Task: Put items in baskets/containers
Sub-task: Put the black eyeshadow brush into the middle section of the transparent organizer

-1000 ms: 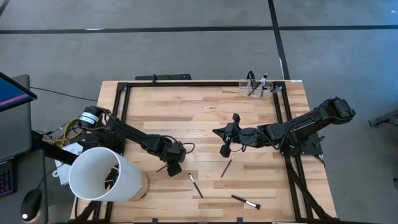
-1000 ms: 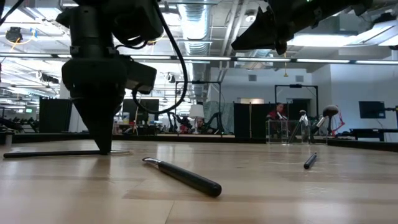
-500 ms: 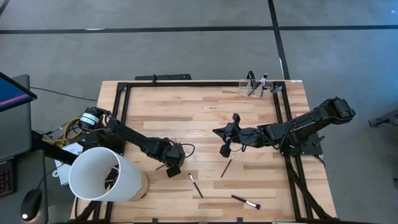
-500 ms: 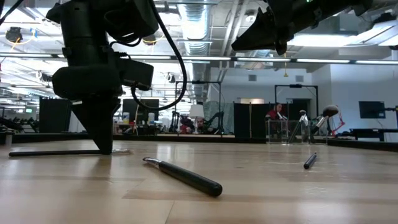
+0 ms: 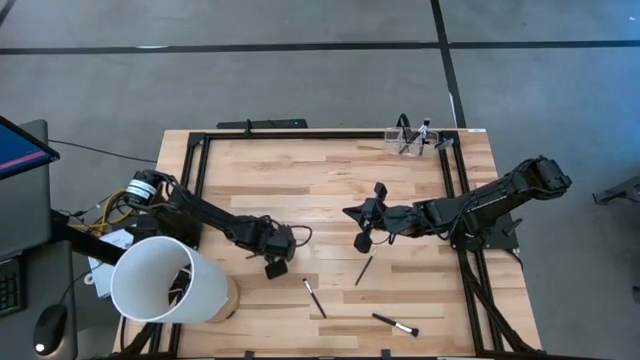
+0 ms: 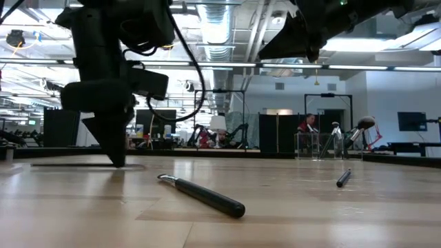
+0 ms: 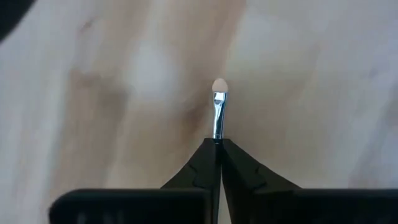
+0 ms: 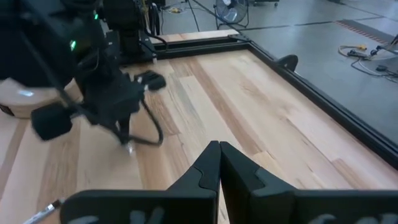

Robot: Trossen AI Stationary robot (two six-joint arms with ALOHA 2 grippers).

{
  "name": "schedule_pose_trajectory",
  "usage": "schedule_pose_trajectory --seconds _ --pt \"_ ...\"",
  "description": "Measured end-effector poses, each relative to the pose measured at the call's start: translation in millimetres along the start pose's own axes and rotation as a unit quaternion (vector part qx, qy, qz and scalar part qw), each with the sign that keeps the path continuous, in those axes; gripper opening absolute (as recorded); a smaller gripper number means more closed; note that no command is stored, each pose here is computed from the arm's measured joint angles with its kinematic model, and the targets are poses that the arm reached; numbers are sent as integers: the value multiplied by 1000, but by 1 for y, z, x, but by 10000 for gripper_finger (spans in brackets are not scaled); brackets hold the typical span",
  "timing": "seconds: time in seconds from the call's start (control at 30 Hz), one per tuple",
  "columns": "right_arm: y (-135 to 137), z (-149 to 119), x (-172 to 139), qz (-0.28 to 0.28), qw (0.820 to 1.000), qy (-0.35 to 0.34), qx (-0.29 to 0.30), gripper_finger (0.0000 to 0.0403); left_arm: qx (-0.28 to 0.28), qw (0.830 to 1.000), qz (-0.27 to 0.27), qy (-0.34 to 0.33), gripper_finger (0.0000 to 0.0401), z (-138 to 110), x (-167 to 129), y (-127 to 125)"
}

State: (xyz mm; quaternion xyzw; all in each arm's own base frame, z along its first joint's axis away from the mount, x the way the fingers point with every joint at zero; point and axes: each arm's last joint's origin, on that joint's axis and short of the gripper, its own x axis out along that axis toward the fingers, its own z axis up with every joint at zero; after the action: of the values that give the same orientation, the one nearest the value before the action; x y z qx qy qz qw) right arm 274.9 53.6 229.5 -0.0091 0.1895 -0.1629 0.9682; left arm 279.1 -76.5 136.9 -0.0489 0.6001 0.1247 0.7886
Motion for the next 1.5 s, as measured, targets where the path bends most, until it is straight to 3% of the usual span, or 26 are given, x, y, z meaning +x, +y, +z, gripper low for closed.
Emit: schedule_pose_trajectory --seconds 0.27,0.4,0.63,1.0,1.2,1.33,1.5 --pt "-4 -7 1 -10 999 35 -23 0 11 988 -43 -148 12 21 -49 12" --pt "-5 -15 2 -3 998 50 -30 0 25 965 -69 -251 13 37 -73 18" --pt "-6 -24 2 12 996 60 -60 0 54 928 -87 -357 13 61 -86 31" --pt "-11 -22 -6 9 995 69 -73 0 94 845 -182 -494 12 79 -95 47" --pt "-9 -5 -26 39 998 18 -52 0 80 783 -215 -578 13 66 -80 70" --pt "3 4 -23 99 994 -39 -37 0 93 733 -233 -633 12 60 -81 83" --pt "16 9 -6 141 983 -113 -33 0 89 714 -241 -651 12 57 -83 88"
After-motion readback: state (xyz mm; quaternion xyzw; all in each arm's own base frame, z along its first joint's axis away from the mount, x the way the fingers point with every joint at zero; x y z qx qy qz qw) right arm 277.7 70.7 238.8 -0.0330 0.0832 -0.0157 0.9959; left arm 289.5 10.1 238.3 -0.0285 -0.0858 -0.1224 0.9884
